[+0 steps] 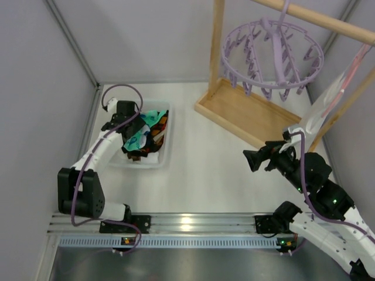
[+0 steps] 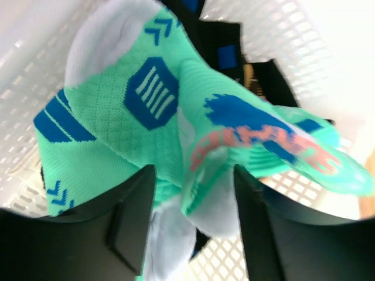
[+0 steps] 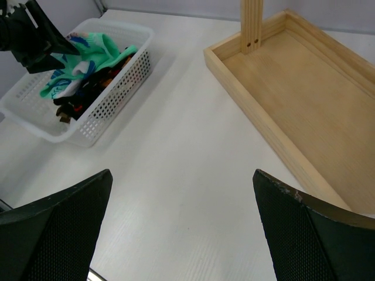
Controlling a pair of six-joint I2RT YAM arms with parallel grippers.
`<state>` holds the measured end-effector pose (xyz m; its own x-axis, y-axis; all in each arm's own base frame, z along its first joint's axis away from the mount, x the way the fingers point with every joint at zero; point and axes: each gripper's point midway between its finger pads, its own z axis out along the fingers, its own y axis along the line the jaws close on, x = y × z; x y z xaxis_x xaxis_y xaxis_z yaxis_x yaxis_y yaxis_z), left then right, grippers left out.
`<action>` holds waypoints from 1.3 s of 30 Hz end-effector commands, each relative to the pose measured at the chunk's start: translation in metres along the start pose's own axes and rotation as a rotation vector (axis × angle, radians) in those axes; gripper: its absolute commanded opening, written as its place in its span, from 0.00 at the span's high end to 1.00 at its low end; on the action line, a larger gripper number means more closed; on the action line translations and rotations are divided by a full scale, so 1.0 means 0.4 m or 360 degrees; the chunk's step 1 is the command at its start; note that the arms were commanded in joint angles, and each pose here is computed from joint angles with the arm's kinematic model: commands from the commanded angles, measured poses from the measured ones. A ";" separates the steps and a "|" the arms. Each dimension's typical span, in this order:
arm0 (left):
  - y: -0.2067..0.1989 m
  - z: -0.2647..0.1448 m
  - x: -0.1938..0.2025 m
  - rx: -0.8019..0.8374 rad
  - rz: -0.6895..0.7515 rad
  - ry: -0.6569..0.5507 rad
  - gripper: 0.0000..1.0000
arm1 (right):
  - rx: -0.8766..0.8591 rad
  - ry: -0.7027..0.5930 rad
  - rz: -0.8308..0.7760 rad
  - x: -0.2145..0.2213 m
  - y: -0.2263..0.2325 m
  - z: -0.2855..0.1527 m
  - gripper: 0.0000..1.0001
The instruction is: Remove the socks clipped to the hanger
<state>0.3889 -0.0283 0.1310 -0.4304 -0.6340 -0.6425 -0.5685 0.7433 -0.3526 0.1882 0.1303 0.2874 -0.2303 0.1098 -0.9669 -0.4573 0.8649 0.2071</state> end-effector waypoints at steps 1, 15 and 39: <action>-0.022 -0.084 -0.059 0.0121 -0.0029 -0.0102 0.38 | -0.0014 -0.0081 0.0027 -0.031 0.004 -0.010 0.01; -0.075 -0.389 -0.053 0.0737 0.0486 -0.0037 0.02 | 0.0392 -0.0135 0.0127 -0.031 -0.109 -0.039 0.00; 0.186 -0.660 -0.099 0.0651 0.0705 -0.0732 0.02 | 0.0614 -0.0164 0.0024 -0.035 -0.197 -0.180 0.01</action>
<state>0.1818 -0.0202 0.3163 -0.1802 -0.2011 -0.9629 0.0061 0.9786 -0.2055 0.1776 0.0339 0.2758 -0.1943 0.1174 -0.9739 -0.0739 0.9883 0.1338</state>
